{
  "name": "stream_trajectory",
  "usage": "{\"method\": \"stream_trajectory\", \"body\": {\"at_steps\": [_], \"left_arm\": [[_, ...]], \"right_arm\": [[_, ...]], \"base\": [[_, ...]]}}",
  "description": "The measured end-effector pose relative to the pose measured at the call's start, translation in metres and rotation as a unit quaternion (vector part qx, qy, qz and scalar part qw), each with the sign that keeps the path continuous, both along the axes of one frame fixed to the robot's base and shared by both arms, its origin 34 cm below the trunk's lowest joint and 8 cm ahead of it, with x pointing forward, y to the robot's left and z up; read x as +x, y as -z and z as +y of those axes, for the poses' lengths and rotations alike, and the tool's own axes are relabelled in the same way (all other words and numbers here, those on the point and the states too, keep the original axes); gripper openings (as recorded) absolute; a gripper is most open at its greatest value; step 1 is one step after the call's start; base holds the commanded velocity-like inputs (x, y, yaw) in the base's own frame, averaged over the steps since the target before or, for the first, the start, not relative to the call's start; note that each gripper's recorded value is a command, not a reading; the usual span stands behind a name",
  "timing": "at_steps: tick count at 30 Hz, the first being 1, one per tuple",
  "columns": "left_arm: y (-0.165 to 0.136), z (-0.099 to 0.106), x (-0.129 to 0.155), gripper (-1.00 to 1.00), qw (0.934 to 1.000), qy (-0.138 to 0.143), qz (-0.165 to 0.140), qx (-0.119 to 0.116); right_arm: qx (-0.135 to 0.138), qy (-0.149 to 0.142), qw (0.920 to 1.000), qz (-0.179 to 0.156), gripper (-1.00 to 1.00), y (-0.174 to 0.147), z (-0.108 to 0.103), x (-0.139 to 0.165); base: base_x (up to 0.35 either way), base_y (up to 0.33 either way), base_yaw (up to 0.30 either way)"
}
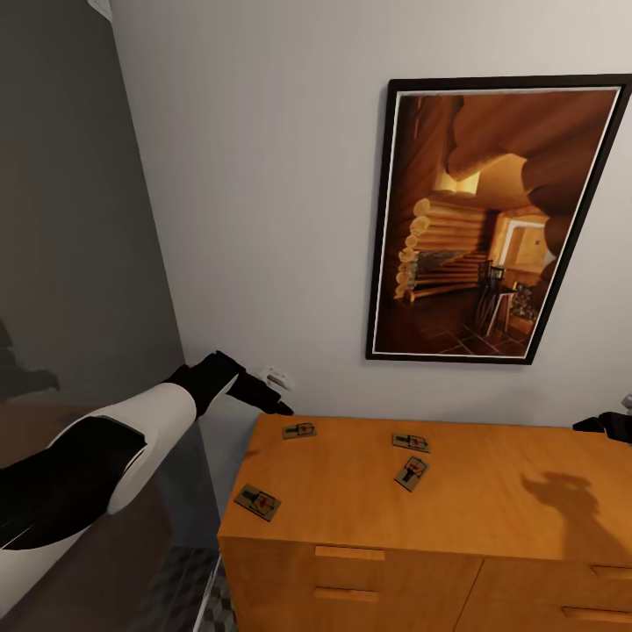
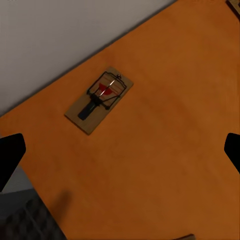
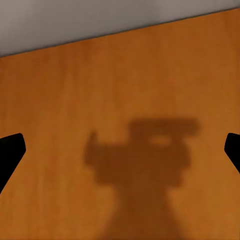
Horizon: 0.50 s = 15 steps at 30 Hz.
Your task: Take the four mousetraps from the cabinet in the bathroom and place them on the bathroom floor. Make sure all four end up on the same floor surface, and ensure that at least two of them are either under or directly next to the same bathroom sink.
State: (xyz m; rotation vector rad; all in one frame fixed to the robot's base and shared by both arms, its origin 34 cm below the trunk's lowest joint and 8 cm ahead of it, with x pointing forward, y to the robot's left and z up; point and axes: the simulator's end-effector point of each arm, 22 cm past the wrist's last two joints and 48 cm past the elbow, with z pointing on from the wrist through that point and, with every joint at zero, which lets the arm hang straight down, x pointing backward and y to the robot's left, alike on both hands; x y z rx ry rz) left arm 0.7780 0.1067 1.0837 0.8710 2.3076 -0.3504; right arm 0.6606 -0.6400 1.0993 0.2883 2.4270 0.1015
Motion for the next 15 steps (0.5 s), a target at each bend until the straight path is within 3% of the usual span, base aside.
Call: {"method": "stream_trajectory", "body": {"at_steps": [4,15], "left_arm": [[0.0002,0.0031,0.0023,1.00,1.0000,-0.007,-0.004,0.005],[-0.0004,0.0034,0.0040,1.00,0.9999,-0.012,-0.007,0.004]], "right_arm": [[0.000,0.000,1.0000,0.000,1.00,-0.0001,0.0000,-0.0001],[0.000,0.000,1.0000,0.000,1.00,-0.0002,0.0000,-0.0001]], "base": [[0.072,0.000,0.000],[0.191,0.000,0.000]]}}
